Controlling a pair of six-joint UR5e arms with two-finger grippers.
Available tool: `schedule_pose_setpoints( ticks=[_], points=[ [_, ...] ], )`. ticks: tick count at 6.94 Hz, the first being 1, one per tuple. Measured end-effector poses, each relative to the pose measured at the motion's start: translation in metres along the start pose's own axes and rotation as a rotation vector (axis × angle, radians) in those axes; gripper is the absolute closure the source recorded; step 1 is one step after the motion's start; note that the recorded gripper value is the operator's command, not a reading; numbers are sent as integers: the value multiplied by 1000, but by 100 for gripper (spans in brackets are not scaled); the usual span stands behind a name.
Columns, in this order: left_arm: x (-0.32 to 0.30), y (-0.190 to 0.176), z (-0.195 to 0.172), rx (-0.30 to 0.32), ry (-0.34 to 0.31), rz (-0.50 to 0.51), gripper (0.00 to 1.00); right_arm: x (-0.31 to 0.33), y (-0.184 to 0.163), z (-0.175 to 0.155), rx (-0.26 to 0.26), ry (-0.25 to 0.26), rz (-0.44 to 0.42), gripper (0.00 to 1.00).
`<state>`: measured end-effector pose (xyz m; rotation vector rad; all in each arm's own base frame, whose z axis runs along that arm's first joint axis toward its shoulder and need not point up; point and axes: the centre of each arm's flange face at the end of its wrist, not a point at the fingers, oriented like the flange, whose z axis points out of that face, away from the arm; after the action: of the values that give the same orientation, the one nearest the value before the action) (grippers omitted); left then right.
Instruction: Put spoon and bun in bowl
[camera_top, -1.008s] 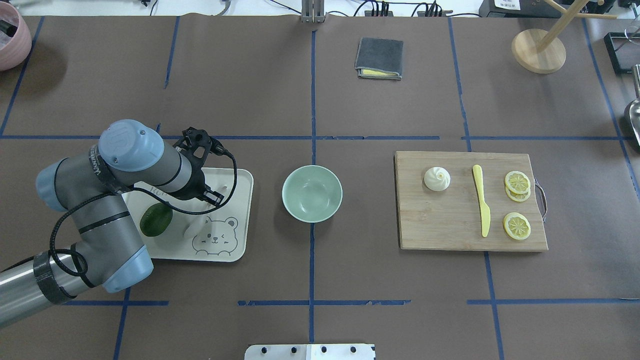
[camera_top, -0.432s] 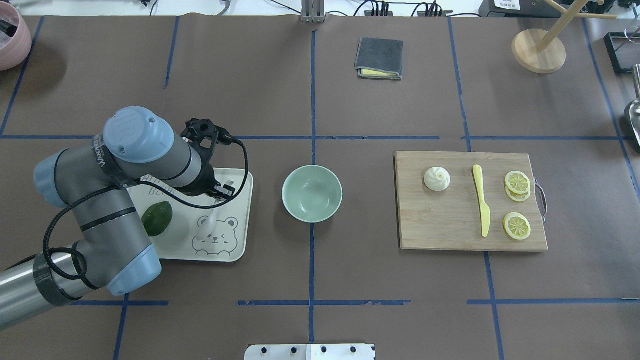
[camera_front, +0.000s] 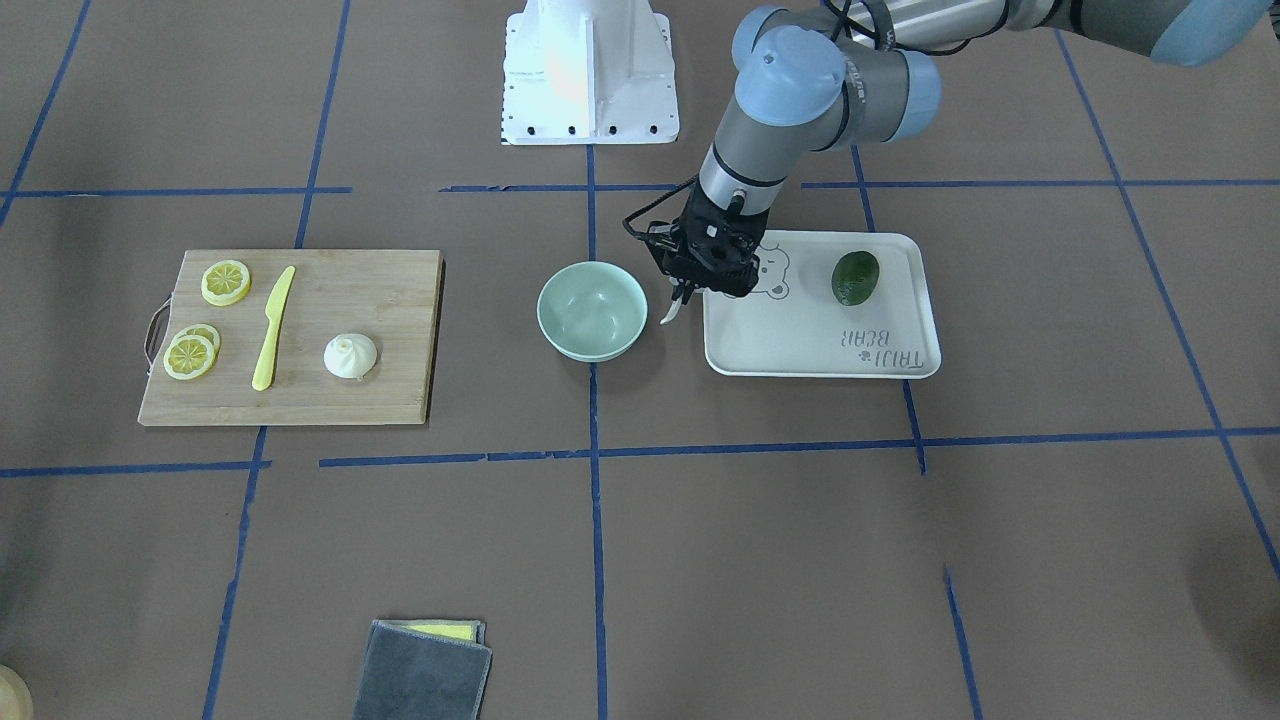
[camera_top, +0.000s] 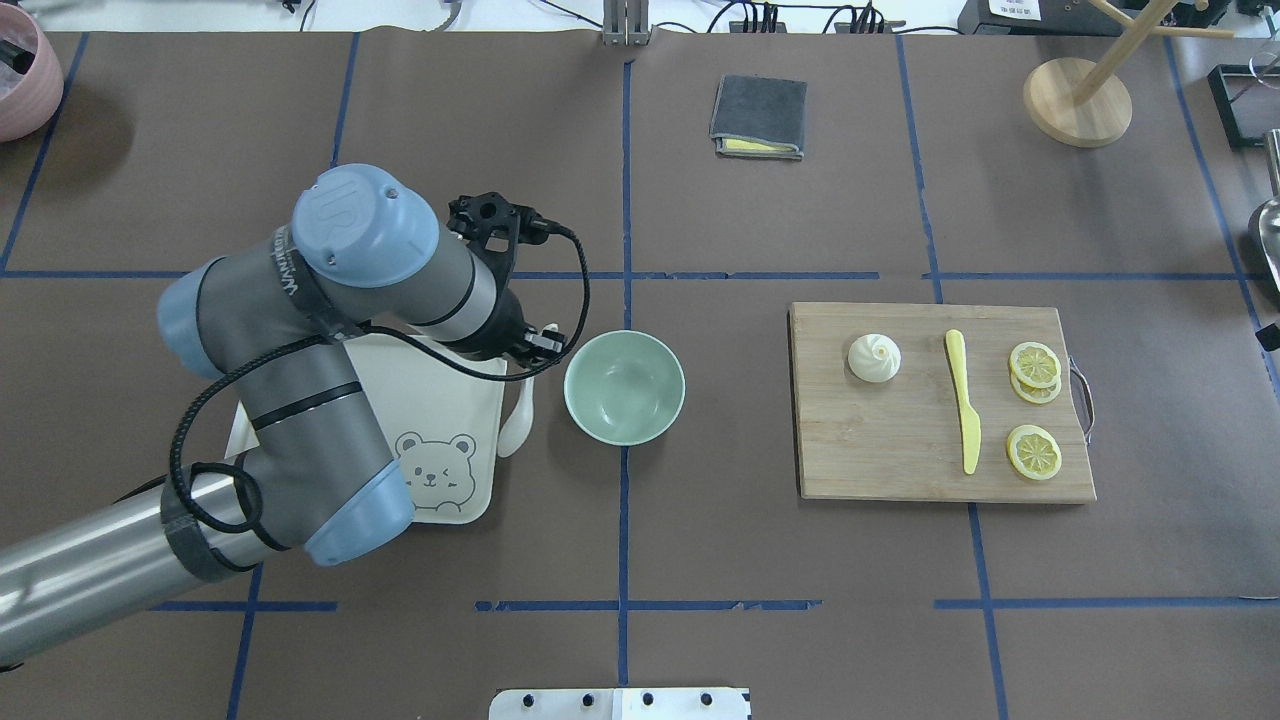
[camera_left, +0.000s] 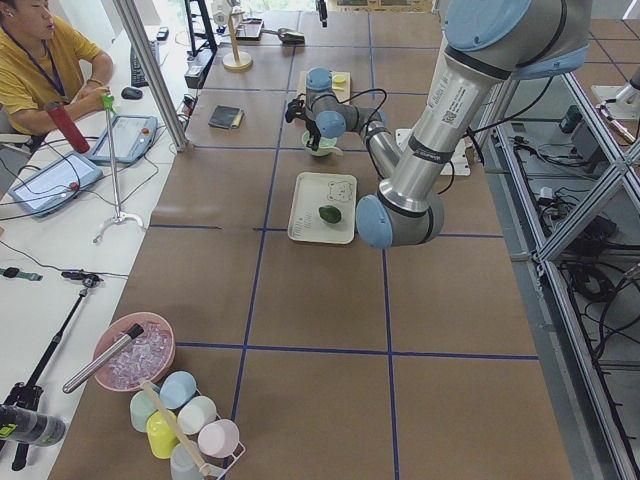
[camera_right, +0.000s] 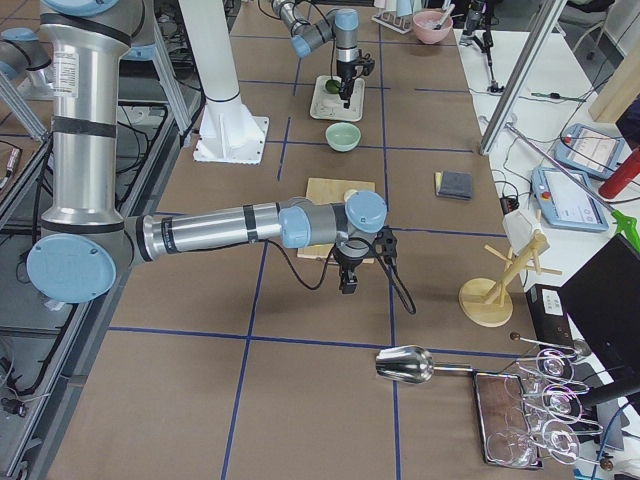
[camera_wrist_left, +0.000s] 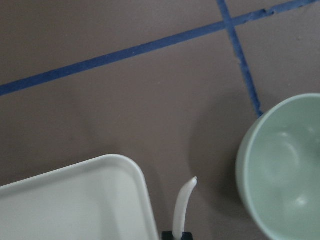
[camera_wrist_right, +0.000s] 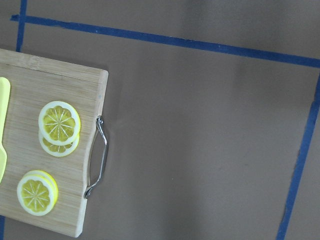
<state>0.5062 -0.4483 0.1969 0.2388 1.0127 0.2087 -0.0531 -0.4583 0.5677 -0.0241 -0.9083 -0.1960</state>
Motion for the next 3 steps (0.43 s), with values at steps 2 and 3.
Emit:
schedule_pose_setpoints(
  ticks=[2, 3],
  points=[
    [31, -26, 14, 108, 82, -56, 100, -10, -1, 0, 0, -9, 4, 0],
    [37, -31, 23, 148, 104, -63, 53, -13, -2, 0, 3, -11, 0, 0]
  ],
)
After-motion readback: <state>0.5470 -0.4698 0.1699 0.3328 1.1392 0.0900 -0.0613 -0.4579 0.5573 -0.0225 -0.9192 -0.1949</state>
